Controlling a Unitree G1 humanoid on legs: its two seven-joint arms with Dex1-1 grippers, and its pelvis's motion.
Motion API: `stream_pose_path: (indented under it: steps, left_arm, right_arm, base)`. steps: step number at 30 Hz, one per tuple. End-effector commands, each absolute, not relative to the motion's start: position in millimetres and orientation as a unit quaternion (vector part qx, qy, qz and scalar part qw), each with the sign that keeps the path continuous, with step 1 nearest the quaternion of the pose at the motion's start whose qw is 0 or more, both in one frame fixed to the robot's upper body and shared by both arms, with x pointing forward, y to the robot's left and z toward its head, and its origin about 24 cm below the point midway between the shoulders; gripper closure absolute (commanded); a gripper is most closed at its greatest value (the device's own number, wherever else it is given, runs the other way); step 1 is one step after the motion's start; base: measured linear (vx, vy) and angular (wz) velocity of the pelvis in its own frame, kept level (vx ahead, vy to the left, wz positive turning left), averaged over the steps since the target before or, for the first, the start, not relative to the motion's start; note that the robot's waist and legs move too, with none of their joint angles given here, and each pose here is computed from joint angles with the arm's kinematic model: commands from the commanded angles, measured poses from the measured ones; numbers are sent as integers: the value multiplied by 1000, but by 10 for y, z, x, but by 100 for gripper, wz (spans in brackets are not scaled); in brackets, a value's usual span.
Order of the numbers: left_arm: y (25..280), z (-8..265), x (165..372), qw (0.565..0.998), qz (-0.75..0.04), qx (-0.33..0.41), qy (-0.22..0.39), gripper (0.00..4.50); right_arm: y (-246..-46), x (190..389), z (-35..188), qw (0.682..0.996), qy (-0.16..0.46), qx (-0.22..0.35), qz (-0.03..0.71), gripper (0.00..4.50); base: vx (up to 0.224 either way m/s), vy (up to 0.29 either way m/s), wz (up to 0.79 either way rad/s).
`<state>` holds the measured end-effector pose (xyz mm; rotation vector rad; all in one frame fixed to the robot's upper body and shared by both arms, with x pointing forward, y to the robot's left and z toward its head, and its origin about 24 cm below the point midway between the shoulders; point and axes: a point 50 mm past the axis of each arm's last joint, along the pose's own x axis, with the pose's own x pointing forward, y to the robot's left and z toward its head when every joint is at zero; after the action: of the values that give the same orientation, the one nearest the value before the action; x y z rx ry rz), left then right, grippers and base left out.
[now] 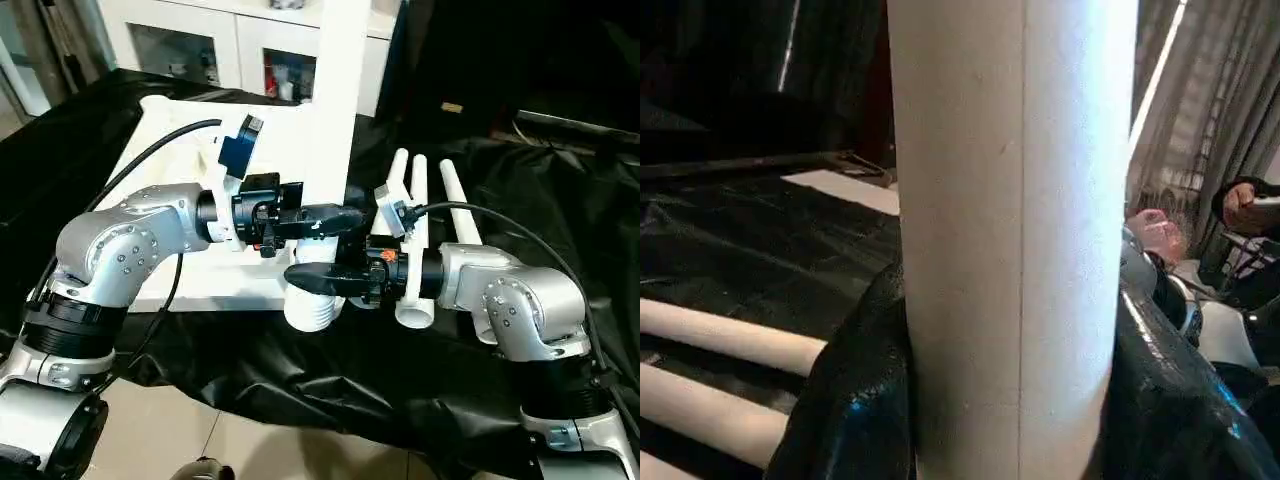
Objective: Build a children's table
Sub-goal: Pick table leg
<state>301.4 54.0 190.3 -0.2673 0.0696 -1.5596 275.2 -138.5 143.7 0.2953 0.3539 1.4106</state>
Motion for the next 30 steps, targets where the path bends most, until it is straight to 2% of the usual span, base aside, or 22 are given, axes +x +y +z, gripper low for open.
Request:
stream_pose_path:
  steps: [1,2,4,5,8,11,22,25,26,27,28,29,30]
  left_arm:
    - [482,1962,2979,690,-713,-124,20,255]
    - [482,1961,2980,690,-713,-125,20,255]
    - [483,1961,2982,689,-713,-128,21,255]
    - [484,1961,2984,689,-713,-128,21,255]
    - [488,1961,2989,690,-712,-131,21,255]
    - [484,1957,2993,692,-709,-131,21,255]
    - [484,1940,2971,689,-714,-126,16,257]
    - [480,1905,2992,708,-697,-110,16,257]
    - [476,1898,3053,742,-662,-104,3,222]
    - [476,1911,3082,753,-648,-115,-2,201]
    - [477,1922,3094,758,-641,-121,-6,187]
    - [490,1953,3152,781,-609,-137,-12,176]
    - [490,1953,3152,781,-609,-137,-12,171]
  right_arm:
    - [-1410,2781,1419,748,171,116,630,221]
    - [-1409,2781,1415,748,170,116,630,184]
    - [-1409,2787,1405,751,170,113,628,174]
    - [-1409,2791,1401,753,170,112,626,213]
    - [-1409,2801,1391,755,169,112,623,207]
    - [-1410,2808,1382,758,168,109,621,240]
    - [-1414,2823,1380,765,160,111,614,256]
    - [-1413,2828,1376,771,154,111,608,257]
    - [-1406,2833,1369,778,148,114,600,257]
    - [-1401,2833,1367,780,146,115,598,257]
    - [-1399,2833,1365,781,145,115,597,257]
    - [-1387,2833,1359,785,140,118,592,258]
    - [-1387,2833,1359,785,140,118,592,260]
  base:
    - [0,0,0]
    - [0,0,0]
    - [0,0,0]
    - [0,0,0]
    - [0,0,0]
    - [0,0,0]
    - [0,0,0]
    - [0,0,0]
    - [0,0,0]
    - [0,0,0]
    - [0,0,0]
    - [0,0,0]
    - [0,0,0]
